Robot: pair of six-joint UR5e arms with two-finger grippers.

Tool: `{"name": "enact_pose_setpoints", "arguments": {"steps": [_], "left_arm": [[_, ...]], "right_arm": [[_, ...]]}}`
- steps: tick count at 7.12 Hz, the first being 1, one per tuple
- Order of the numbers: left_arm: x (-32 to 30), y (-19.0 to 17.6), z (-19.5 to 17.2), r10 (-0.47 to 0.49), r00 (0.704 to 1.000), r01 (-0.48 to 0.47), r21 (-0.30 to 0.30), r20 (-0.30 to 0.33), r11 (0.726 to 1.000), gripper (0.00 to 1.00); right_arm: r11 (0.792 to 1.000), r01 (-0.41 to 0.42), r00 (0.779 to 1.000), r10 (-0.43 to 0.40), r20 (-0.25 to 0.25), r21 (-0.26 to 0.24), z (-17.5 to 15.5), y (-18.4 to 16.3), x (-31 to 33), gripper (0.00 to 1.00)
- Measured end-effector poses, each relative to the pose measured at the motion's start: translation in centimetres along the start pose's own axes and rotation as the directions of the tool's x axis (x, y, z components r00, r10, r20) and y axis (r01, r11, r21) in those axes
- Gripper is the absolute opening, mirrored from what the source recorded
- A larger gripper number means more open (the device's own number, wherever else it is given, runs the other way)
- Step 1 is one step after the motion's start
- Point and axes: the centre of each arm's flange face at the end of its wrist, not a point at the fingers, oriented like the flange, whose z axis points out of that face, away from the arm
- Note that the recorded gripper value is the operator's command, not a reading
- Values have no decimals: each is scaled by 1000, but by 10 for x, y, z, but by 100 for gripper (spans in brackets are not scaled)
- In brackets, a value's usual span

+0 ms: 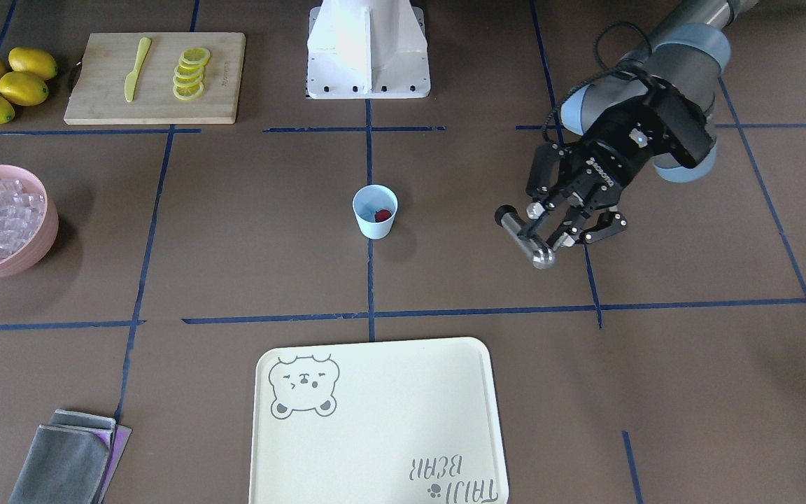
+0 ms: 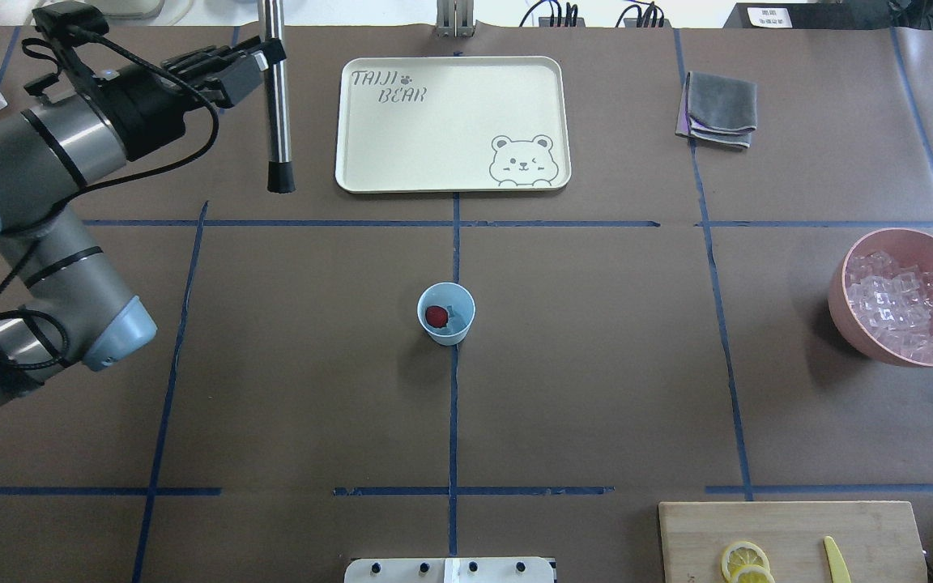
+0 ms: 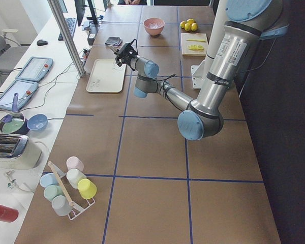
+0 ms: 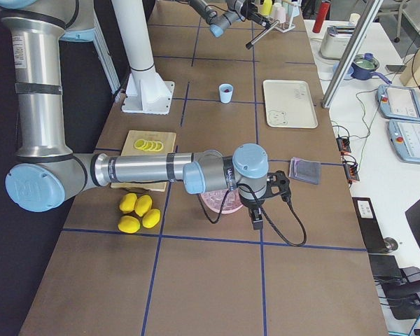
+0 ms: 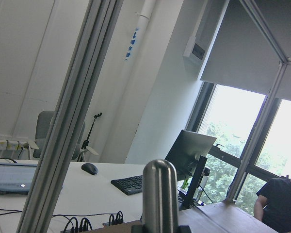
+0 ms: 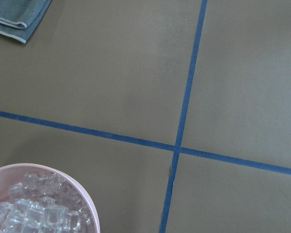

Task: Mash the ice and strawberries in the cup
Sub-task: 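Carry the metal rod with the left gripper away from the cup toward the robot's side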

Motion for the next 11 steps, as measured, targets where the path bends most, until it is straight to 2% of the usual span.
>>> {"name": "enact_pose_setpoints", "arguments": {"steps": [2, 3, 5, 6, 8, 9, 10, 11], "left_arm": [[-56, -18, -30, -92, 988, 108, -127, 123, 986, 0], [-73, -30, -42, -139, 968, 178, -178, 209, 968, 0], [-113, -39, -77, -184, 903, 297, -256, 387, 920, 0], [-138, -36, -103, -197, 869, 354, -291, 455, 889, 0], [-180, -44, -152, -234, 789, 482, -337, 568, 808, 0], [-198, -44, -169, -241, 748, 530, -338, 618, 778, 0], [-218, -32, -190, -200, 724, 540, -362, 660, 760, 0], [-238, -18, -212, -124, 720, 520, -412, 683, 748, 0]], "right_arm": [[1000, 6, 1000, -6, 1, 6, -3, -1, -3, 100], [1000, 7, 1000, -7, 0, 7, -3, -1, -3, 100], [1000, 7, 1000, -7, 0, 7, -4, -2, -4, 100], [1000, 6, 1000, -6, 0, 8, -4, -2, -4, 100], [1000, 7, 1000, -7, 1, 8, -4, -2, -4, 100], [1000, 8, 1000, -8, 1, 8, -4, -2, -4, 100], [1000, 8, 1000, -8, 0, 7, -3, -2, -4, 100], [1000, 10, 1000, -10, 0, 8, -3, -2, -4, 100]]}}
